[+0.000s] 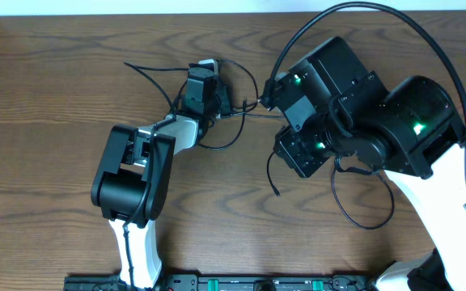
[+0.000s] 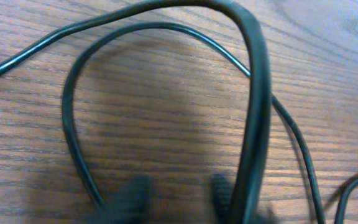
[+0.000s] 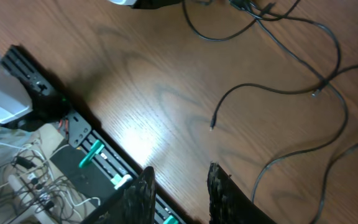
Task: Untangle cables
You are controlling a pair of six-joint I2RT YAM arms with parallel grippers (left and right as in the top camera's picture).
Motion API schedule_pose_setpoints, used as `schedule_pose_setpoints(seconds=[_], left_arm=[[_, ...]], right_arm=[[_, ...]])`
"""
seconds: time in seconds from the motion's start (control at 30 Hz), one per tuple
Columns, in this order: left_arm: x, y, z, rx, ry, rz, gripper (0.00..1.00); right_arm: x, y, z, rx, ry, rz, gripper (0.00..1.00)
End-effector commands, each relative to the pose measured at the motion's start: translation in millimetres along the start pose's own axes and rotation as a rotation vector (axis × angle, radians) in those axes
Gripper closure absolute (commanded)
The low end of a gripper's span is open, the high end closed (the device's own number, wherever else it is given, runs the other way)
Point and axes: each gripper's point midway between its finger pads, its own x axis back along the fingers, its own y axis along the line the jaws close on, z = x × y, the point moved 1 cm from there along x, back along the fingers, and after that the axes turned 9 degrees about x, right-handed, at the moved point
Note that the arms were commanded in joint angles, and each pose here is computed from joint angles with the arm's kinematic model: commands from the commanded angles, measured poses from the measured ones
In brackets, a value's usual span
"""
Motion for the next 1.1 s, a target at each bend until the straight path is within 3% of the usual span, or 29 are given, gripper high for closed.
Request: schedule_pose_setpoints(seconds=[0.0, 0.1, 0.2, 0.3, 0.47, 0.7, 0.8, 0.93, 1.07], left_arm=[[14, -11, -19, 0.01, -0.034, 0.02, 0.81], [43, -30, -45, 0.0, -0.086, 0.051, 0.9], [89, -56, -79, -0.072, -0.17, 0.098, 0.92], [171, -86, -123, -0.187, -0.32, 0.134, 0.92], [297, -89, -171, -0.235, -0.595, 0.035, 0.93], [443, -79, -186, -0.222, -0.887, 0.009, 0.92], [492, -75, -185, -0.205, -0.998, 0.022, 0.92], [534, -73, -178, -0.194, -1.09, 0.038, 0.93], [549, -74, -174, -0.192, -1.122, 0.052, 0.92]], right_arm=[[5, -11, 1, 0.017, -0.006, 0.083, 0.76], [6, -22, 2, 0.016, 0.001, 0.148, 0.79], [8, -37, 4, 0.008, 0.011, 0.228, 0.91], [11, -54, 7, -0.034, 0.021, 0.283, 0.92], [10, -78, 12, -0.099, 0.039, 0.315, 0.96], [-6, -98, 21, -0.152, 0.09, 0.327, 0.92], [-23, -101, 28, -0.148, 0.136, 0.317, 0.99], [-53, -97, 37, -0.089, 0.198, 0.247, 0.99], [-95, -69, 47, 0.021, 0.231, 0.039, 0.97]])
